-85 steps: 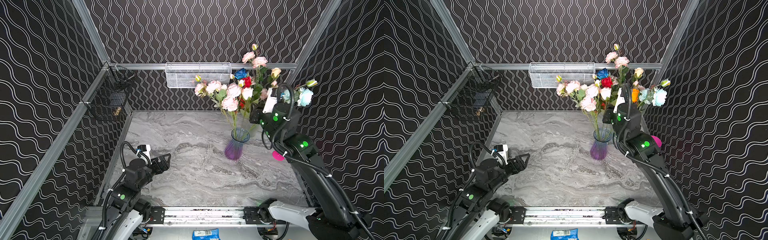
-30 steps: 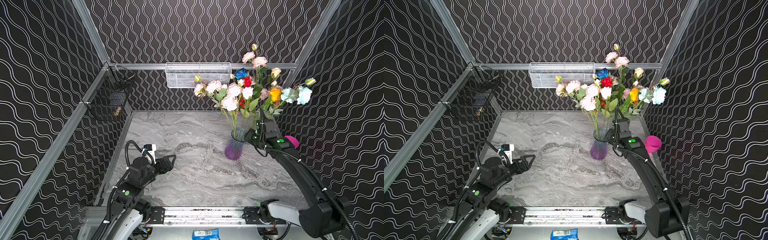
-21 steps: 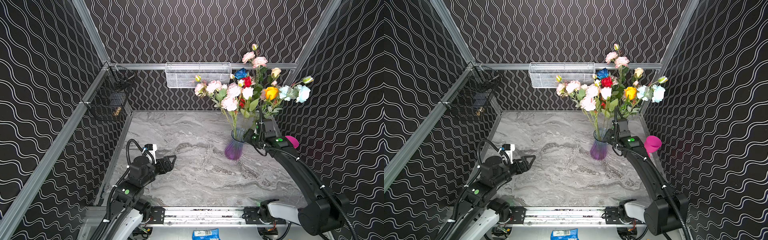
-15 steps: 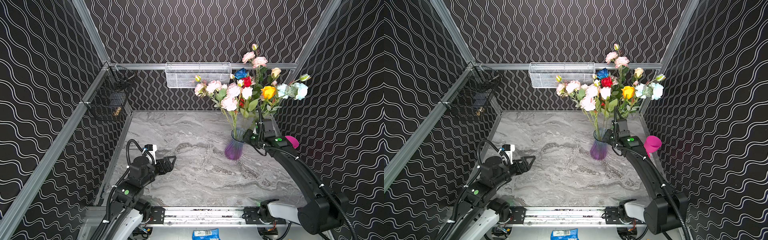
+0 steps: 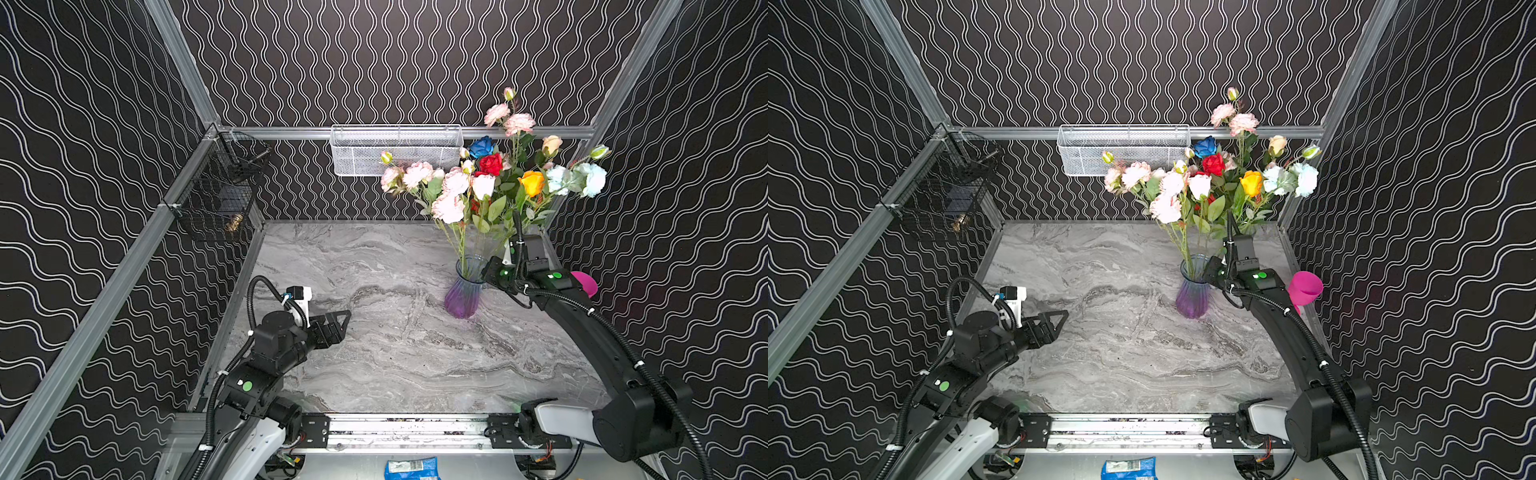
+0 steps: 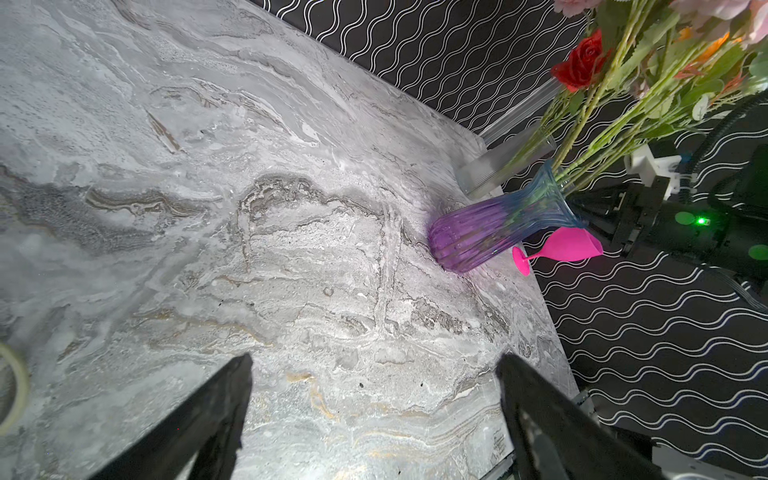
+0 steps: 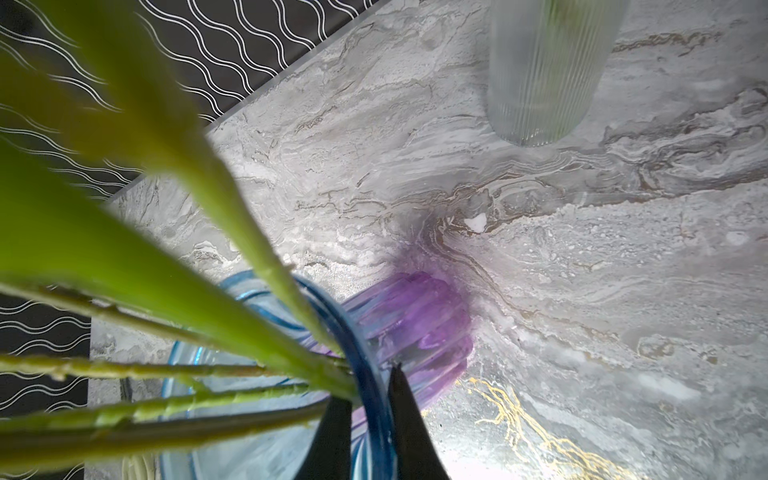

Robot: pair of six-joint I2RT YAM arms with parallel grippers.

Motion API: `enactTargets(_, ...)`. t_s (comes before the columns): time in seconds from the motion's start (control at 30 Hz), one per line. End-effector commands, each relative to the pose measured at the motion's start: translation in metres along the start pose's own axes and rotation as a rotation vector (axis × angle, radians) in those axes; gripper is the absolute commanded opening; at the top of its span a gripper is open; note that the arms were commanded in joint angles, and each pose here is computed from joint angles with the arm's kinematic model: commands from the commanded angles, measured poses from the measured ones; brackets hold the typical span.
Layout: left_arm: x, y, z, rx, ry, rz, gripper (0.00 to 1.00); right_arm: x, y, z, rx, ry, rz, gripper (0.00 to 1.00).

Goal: Arrange the flowers into the vase
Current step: 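Slide the blue-purple vase with the right gripper toward the table center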

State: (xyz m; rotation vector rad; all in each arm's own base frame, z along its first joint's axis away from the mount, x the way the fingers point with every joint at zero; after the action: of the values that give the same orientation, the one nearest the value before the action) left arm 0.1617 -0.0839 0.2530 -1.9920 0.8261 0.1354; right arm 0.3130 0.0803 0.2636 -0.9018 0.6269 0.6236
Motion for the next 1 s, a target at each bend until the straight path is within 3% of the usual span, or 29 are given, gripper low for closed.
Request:
enactTargets(0.0, -0.002, -0.003, -0.001, 0.027, -0.002, -0.007, 0.95, 0.002, -0.001, 0.006, -0.028, -0.026, 0.024, 0.01)
enactTargets(0.53, -0.002, -0.008, -0.006, 0.05, 0.01, -0.011, 0.96, 0.009, -0.006, 0.034, -0.035, -0.103, 0.07, 0.0)
enactTargets(0.97, -0.006, -0.009, -0.006, 0.055, 0.003, -0.02, 0.96, 0.024, 0.012, 0.094, -0.117, -0.202, 0.143, 0.0)
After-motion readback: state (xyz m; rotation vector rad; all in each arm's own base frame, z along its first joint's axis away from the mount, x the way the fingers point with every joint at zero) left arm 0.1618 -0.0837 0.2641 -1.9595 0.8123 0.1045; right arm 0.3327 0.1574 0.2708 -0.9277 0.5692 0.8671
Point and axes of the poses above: each gripper's point midway between its finger pads, its own x axis out along the fingers, its own z axis along the line the jaws close on, y = z × x, the point moved 7 cm from there along -x, back along the fingers, and after that the axes turned 4 degrees about x, right-handed, at the moved point
